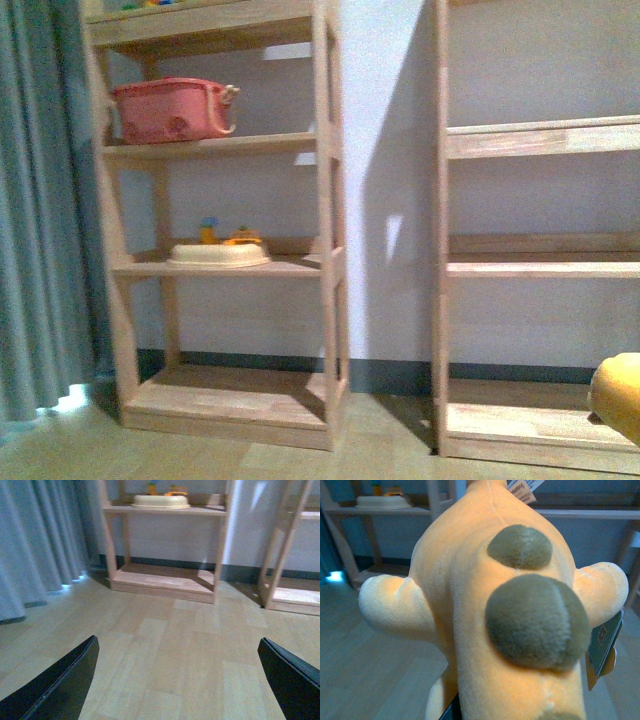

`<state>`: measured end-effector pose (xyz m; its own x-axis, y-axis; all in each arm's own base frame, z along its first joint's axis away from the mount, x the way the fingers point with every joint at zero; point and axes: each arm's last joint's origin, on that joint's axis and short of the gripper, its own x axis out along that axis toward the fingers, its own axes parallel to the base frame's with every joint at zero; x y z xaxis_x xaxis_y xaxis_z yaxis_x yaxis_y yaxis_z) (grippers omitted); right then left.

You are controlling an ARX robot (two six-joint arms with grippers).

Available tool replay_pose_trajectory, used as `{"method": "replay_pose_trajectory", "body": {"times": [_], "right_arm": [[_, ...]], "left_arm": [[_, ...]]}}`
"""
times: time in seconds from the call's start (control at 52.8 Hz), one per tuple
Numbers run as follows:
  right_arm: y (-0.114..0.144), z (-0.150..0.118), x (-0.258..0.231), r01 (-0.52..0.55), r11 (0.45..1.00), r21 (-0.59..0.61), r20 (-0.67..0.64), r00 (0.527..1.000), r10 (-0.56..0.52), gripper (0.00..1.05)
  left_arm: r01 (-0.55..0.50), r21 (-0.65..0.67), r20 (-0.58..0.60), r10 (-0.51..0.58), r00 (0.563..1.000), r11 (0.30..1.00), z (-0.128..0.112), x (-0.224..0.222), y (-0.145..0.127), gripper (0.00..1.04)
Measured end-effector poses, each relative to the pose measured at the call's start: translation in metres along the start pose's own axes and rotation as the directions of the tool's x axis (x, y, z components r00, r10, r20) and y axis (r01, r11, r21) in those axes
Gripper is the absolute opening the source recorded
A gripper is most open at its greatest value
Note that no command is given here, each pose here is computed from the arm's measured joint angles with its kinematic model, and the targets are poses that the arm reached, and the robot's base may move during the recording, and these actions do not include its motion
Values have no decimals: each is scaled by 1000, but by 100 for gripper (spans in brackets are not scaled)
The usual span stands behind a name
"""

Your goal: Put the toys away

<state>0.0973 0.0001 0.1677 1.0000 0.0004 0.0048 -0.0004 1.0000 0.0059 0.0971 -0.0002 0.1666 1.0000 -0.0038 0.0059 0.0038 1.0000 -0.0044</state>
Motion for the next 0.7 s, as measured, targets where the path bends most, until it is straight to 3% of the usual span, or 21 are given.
{"method": "replay_pose_trajectory", "body": {"times": [0.701], "right_arm": [[0, 0, 0, -1, 1000, 0, 1, 1000, 1, 7]], "left_arm": [[-3, 0, 0, 3, 1000, 1000, 0, 0, 0, 98]]}}
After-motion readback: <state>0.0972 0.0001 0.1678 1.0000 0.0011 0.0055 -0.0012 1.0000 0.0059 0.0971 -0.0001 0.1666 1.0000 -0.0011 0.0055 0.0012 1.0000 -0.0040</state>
